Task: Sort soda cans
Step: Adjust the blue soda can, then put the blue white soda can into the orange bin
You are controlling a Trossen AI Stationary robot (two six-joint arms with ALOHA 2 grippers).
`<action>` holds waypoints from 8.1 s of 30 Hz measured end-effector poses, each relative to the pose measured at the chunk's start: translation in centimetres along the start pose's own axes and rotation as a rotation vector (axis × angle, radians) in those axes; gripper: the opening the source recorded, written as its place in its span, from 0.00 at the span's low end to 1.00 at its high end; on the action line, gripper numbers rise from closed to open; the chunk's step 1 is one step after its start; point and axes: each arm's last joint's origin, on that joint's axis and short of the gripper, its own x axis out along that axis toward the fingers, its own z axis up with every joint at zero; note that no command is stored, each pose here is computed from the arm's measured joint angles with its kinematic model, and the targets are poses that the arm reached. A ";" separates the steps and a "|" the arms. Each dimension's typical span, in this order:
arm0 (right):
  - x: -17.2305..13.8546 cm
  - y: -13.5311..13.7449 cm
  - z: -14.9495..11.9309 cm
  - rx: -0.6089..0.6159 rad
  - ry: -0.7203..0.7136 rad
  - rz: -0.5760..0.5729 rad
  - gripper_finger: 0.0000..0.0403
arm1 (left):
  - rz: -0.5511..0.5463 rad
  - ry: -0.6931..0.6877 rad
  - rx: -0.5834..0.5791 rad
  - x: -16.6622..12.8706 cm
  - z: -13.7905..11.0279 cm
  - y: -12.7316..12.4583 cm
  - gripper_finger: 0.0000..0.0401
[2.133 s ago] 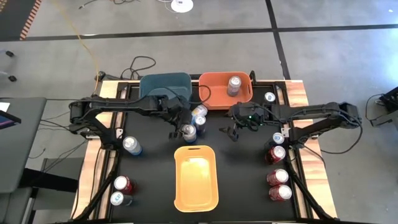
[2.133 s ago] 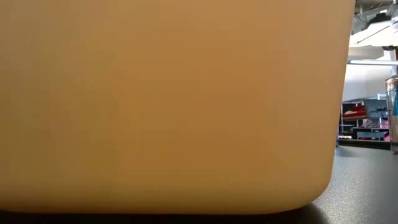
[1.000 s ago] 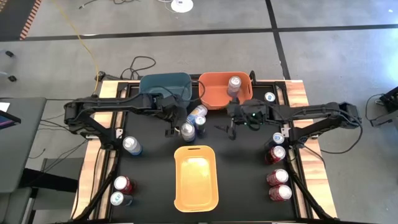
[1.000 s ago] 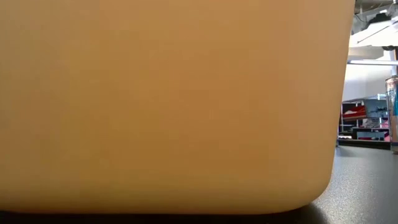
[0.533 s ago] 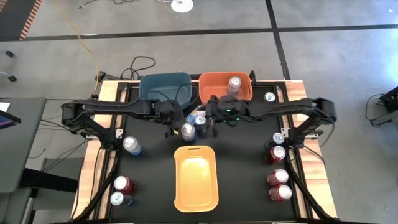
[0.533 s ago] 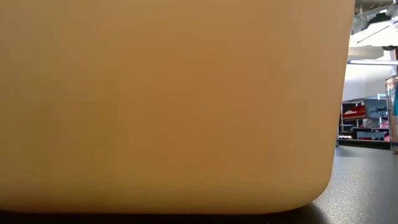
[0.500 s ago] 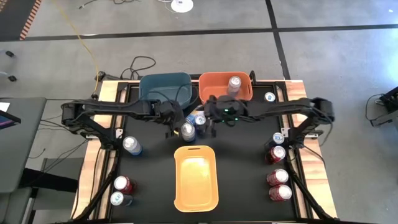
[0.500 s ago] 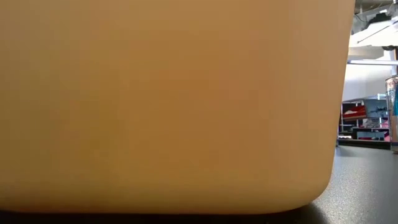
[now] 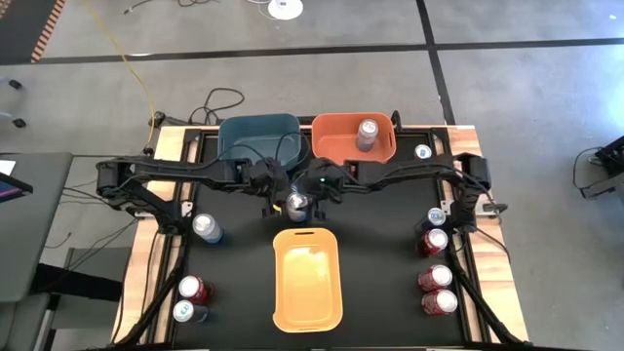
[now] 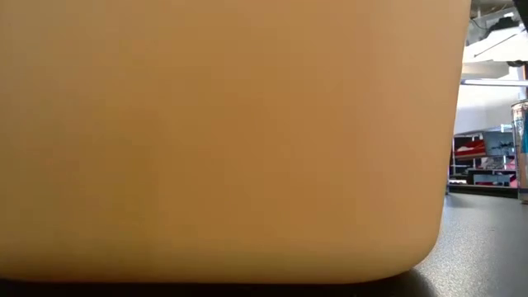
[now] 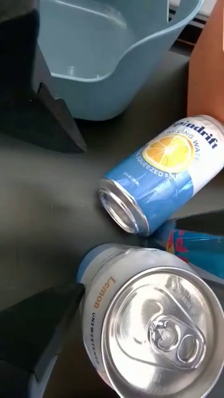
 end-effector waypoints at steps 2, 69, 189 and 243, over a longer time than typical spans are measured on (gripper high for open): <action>0.4 -0.1 0.1 -0.003 0.007 0.000 0.95 | 0.000 0.001 0.000 0.0 0.0 0.0 0.87; -1.6 -1.3 -9.0 0.268 0.038 -0.058 0.55 | -0.095 -0.003 0.041 -0.4 0.1 -2.1 0.87; -2.9 2.0 -6.4 0.186 0.002 0.077 0.78 | -0.357 -0.183 0.140 3.9 1.9 -5.9 0.75; -13.3 -11.3 -14.4 0.596 0.071 -0.521 0.67 | -0.137 -0.231 0.023 -3.1 2.0 -3.5 0.75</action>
